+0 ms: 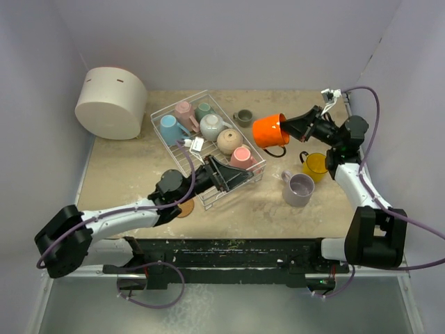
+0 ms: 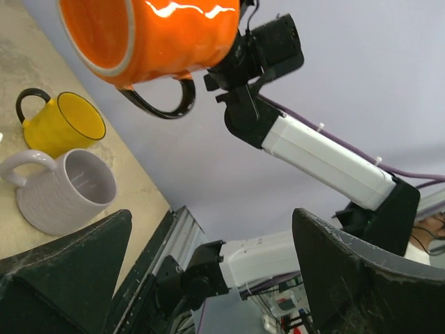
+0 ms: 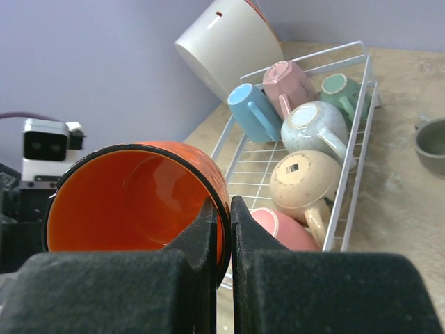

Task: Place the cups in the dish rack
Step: Turn the cup upside down in the dish rack.

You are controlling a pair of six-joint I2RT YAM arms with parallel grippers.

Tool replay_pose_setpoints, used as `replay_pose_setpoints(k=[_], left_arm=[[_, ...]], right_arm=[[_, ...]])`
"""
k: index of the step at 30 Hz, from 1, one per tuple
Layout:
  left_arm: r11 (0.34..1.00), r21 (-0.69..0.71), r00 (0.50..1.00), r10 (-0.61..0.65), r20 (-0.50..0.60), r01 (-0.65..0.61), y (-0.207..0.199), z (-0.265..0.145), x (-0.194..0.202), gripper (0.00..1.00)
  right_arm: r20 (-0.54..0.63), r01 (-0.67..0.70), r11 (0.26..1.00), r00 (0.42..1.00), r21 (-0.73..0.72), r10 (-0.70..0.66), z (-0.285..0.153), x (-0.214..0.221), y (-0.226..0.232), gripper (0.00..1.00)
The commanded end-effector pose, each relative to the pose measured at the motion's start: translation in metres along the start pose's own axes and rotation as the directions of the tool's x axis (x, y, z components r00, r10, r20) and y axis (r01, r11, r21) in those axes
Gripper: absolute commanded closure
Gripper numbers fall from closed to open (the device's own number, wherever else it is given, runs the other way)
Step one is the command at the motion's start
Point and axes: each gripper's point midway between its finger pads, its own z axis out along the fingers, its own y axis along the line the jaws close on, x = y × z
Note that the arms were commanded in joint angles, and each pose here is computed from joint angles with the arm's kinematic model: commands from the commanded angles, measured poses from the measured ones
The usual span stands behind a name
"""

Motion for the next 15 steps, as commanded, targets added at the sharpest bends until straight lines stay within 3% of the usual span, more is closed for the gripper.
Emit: replay_pose_setpoints(k=[1,10,15], left_arm=[[0.997,0.083,0.989,-0.006,0.148,-0.007,-0.027,0.029,-0.032,0.01],[0.991,0.118,0.986,-0.073,0.150,0.055,-0.016,0.085,-0.018,0.09],[0.976,0.168,0.973,-0.166,0.158,0.139,-0.011,0.101,-0.014,0.19]], right_arm=[[0.114,0.022,0.997,0.993,-0.068,-0.014,-0.001,-0.029,0.028,1.00],[0.196,-0.001,0.995,0.980,-0.101,0.021,-0.008,-0.036,0.046,1.00],[0.200,0.003,0.993,0.980,-0.119,0.021,-0.008,-0.037,0.051,1.00]])
